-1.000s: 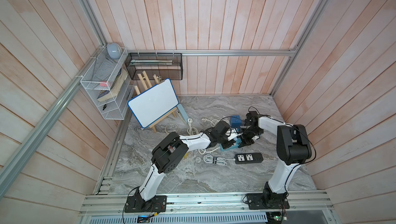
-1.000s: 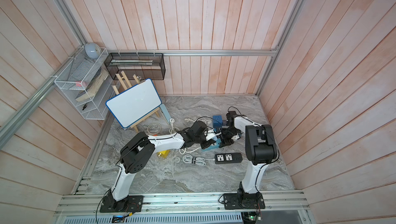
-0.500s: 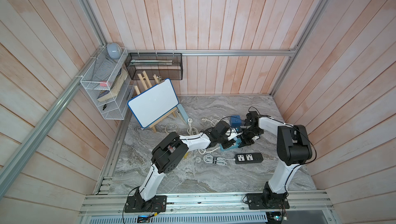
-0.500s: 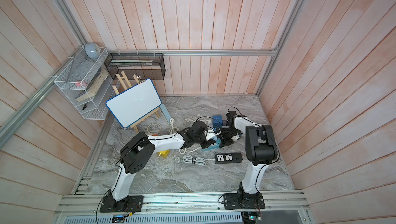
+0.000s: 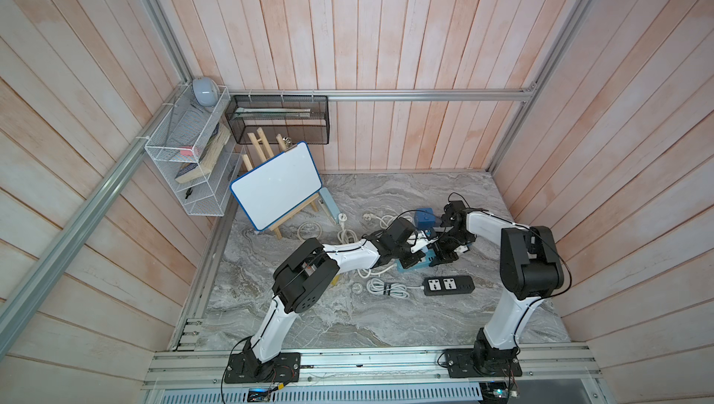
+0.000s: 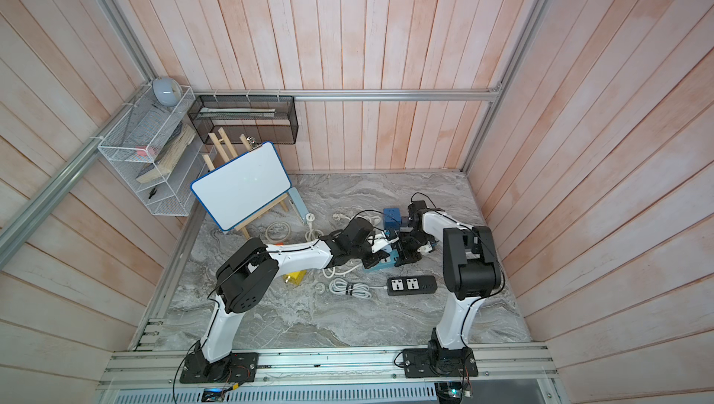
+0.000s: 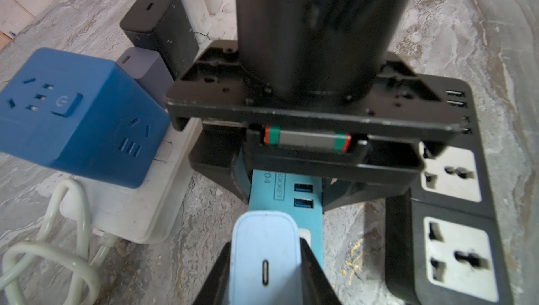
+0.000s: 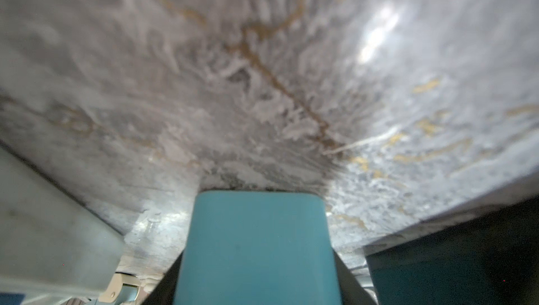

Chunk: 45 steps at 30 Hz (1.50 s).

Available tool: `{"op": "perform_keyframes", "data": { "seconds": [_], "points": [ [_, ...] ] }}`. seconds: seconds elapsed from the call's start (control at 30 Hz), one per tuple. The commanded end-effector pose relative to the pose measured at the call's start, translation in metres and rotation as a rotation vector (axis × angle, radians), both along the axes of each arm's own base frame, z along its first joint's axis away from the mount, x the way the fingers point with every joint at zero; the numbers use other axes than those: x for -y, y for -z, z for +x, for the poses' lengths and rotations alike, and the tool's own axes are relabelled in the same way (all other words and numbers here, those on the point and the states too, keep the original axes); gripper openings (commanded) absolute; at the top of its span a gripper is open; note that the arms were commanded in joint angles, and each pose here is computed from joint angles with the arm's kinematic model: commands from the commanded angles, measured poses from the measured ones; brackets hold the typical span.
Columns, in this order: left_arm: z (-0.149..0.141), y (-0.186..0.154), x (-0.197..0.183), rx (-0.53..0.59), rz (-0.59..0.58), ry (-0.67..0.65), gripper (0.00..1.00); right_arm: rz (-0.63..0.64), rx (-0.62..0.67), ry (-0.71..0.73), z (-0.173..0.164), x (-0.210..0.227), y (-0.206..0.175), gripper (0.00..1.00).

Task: Pull the plug off the socket
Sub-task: Remove the plug from the socket, then place the plug at the center of the board.

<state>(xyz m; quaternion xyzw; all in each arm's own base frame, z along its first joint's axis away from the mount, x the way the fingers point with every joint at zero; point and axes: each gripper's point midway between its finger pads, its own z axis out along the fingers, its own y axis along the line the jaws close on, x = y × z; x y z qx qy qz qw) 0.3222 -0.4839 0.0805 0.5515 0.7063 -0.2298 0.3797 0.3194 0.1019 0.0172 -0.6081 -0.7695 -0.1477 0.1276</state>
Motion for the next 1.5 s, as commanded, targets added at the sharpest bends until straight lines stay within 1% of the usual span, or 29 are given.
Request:
{"op": "perform_keyframes", "data": {
  "seconds": [0.0, 0.23, 0.5, 0.67, 0.83, 0.93, 1.13, 1.3, 1.47],
  "points": [
    [-0.002, -0.043, 0.004, 0.05, -0.076, 0.013, 0.0, -0.165, -0.083, 0.016, -0.017, 0.027, 0.029, 0.0],
    [-0.003, -0.06, 0.005, 0.067, -0.1, 0.014, 0.0, -0.176, -0.095, 0.014, -0.019, 0.028, 0.031, 0.0],
    [-0.006, -0.079, -0.004, 0.075, -0.122, -0.008, 0.0, -0.183, -0.095, 0.015, -0.017, 0.029, 0.031, 0.0],
    [-0.004, -0.098, -0.012, 0.067, -0.133, -0.063, 0.0, -0.185, -0.089, 0.013, -0.013, 0.028, 0.031, 0.0],
    [-0.003, -0.115, -0.029, 0.008, -0.134, -0.139, 0.0, -0.18, -0.084, 0.006, -0.01, 0.025, 0.032, 0.0],
    [-0.004, -0.119, -0.044, -0.062, -0.126, -0.194, 0.0, -0.176, -0.074, 0.005, -0.008, 0.024, 0.031, 0.0],
    [-0.006, -0.117, -0.087, -0.252, -0.105, -0.334, 0.0, -0.182, -0.054, 0.002, -0.004, 0.025, 0.028, 0.0],
    [-0.011, -0.101, -0.13, -0.486, -0.048, -0.484, 0.0, -0.177, -0.049, -0.002, -0.004, 0.023, 0.029, 0.0],
    [-0.028, -0.083, -0.171, -0.715, -0.008, -0.595, 0.0, -0.177, -0.048, -0.005, -0.006, 0.024, 0.03, 0.0]
  ]
}}
